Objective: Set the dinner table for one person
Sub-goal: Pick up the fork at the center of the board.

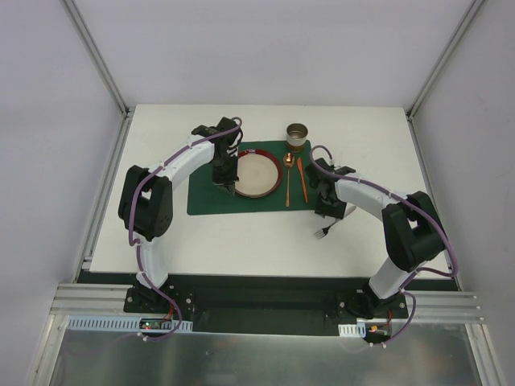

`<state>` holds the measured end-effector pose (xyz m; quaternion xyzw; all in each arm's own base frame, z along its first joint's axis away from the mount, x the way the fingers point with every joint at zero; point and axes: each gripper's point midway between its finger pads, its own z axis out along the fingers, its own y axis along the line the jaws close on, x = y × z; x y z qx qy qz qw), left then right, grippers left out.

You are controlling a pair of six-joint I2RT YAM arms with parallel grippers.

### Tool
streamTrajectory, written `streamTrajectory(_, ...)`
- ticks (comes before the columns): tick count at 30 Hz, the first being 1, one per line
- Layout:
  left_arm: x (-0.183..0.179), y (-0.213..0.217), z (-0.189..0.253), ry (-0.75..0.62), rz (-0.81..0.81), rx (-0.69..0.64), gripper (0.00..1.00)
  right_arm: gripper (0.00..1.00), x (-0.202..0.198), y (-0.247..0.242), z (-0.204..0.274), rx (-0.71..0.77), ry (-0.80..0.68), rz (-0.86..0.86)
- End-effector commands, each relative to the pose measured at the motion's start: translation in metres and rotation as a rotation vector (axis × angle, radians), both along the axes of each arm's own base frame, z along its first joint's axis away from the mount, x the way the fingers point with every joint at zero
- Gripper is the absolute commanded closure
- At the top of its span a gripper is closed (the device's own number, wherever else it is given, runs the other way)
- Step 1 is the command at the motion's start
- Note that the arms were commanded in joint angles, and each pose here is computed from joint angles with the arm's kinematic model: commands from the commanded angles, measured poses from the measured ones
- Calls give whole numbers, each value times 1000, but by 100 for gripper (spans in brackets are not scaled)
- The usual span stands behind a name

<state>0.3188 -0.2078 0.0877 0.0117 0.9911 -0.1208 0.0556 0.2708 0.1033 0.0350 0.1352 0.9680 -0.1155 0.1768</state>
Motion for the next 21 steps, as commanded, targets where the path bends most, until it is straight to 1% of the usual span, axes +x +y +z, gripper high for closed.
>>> streamTrajectory(1,-5,3,7,-3,1,26,98,55,-2,3,1,20,-21,-44)
streamTrajectory(10,-5,3,6,0,0,24,98,55,-14,-12,2,3,-68,-150)
streamTrajectory(17,-6,3,7,-1,2,22,98,55,-21,-11,-7,39,-81,-210)
streamTrajectory(21,-6,2,8,-3,3,20,98,58,-20,-8,-11,36,-59,-203)
